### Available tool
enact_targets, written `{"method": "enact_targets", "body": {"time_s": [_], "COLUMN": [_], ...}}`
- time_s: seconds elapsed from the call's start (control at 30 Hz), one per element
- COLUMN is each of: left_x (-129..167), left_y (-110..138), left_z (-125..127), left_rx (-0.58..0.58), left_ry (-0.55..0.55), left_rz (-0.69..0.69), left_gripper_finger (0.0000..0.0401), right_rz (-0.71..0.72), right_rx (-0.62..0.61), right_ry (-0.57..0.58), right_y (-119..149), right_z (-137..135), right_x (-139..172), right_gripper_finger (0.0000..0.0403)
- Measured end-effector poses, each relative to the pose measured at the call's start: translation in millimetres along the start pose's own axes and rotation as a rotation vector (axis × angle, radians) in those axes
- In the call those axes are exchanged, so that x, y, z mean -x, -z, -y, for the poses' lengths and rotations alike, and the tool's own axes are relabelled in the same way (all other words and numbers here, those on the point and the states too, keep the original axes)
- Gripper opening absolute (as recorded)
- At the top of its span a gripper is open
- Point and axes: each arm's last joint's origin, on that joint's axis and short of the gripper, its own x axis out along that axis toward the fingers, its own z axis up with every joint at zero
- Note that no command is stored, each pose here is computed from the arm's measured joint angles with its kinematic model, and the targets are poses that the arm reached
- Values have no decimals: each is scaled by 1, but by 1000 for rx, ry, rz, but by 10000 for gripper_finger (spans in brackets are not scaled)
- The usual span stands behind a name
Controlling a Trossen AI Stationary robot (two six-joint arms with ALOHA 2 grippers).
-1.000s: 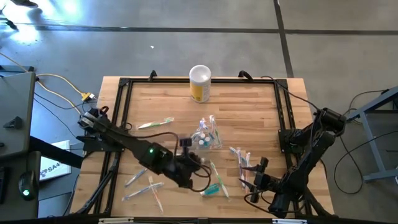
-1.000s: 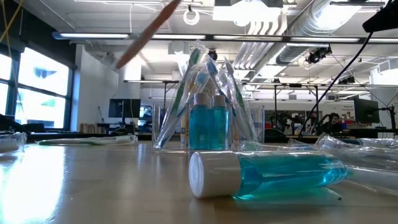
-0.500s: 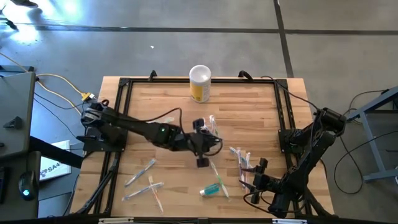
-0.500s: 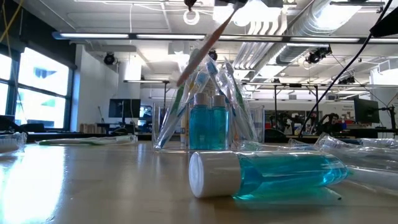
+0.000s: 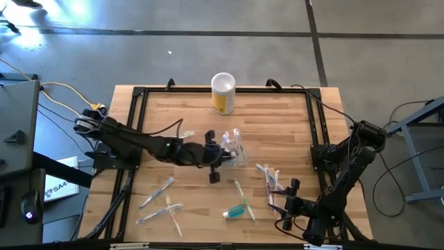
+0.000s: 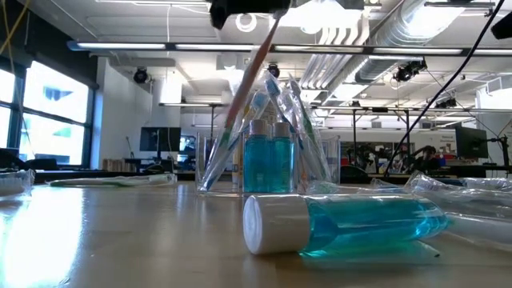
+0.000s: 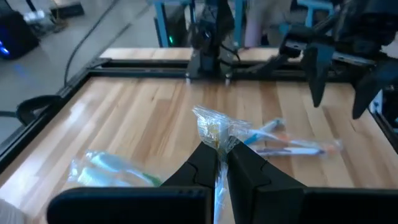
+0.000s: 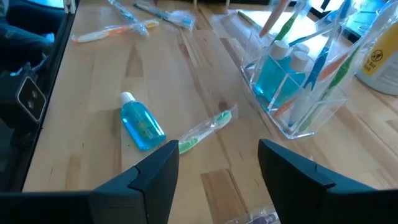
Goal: Pick & Place toothbrushing station
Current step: Put the orange toothbrush into the left part of the transparent organizer
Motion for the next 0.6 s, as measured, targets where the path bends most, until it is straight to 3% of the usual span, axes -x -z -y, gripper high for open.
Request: {"method": "enact_targets", "body": {"time_s": [0.33,0.6], "left_x": [18,18], "left_y": [48,66], "left_z": [-13,-22], "left_rx": [31,23], "left_ry": [-5,-93], "left_rz": [243,236], "left_gripper_finger": [10,10], "right_rz": [8,4], "right_rx": [1,-7], "right_ry": [18,21], "right_y": [-3,-5], "right_z": [1,2], "right_x": [-6,-8], "right_gripper_finger": [212,212]}}
